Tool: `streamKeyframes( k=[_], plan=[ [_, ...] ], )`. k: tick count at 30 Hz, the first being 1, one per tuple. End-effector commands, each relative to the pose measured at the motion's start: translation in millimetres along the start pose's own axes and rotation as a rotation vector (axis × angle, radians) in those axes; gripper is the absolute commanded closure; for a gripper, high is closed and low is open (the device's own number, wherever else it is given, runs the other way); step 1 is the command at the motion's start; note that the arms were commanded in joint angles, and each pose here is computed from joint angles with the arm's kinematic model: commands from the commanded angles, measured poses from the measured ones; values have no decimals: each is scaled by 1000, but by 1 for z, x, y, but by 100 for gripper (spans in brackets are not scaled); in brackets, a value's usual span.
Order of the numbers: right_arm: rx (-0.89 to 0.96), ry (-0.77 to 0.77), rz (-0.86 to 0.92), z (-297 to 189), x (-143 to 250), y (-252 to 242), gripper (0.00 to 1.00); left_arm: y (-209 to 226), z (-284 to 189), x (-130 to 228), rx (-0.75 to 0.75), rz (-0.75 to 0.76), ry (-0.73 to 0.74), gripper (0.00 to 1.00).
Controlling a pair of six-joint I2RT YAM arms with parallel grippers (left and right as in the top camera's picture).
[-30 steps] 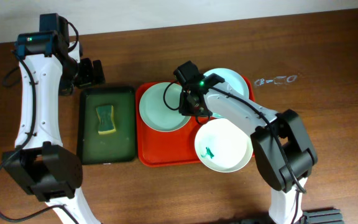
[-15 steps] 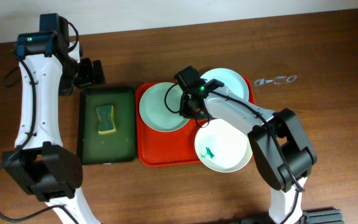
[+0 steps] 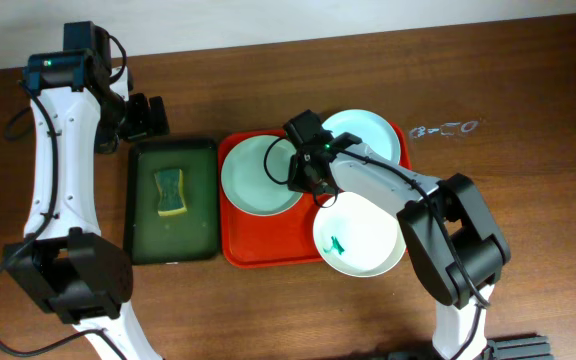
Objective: Clean dirty plates on tray and stack at the side
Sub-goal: 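Grasp the cleaned plate rim with the right gripper and carry it right, then place the plate on the table right of the red tray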
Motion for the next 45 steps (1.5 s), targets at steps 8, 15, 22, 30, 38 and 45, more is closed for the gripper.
streamKeyframes(
  k=[8,15,22,30,38,45],
  plan=[
    [-210,-183,37,-149,-37,7,96,-2,-7,-1,11,2,-19,0],
    [-75,-281,223,-179,-102,-117,96,-2,-7,-1,11,2,-19,1],
    [103,-298,578,-201,-117,-282,96,-2,-7,-1,11,2,-19,1],
    [227,-170,714,-173,-97,-353,96,-1,-7,-1,11,1,-19,0],
    [259,6,738,-115,-83,-368,96,-1,-7,-1,11,1,-19,1],
    [258,43,678,-105,-81,-357,53,-1,-7,-1,11,1,-19,1]
  ],
)
Point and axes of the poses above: each gripper's point midway between its finger pads, its own z axis out along the fingers, its own y axis along the line the jaws close on, x = y × z, the point moved 3 cm from there along -z, back along the fingers, and after that the axes turned 6 degrees about z, right-handed, at the moved point
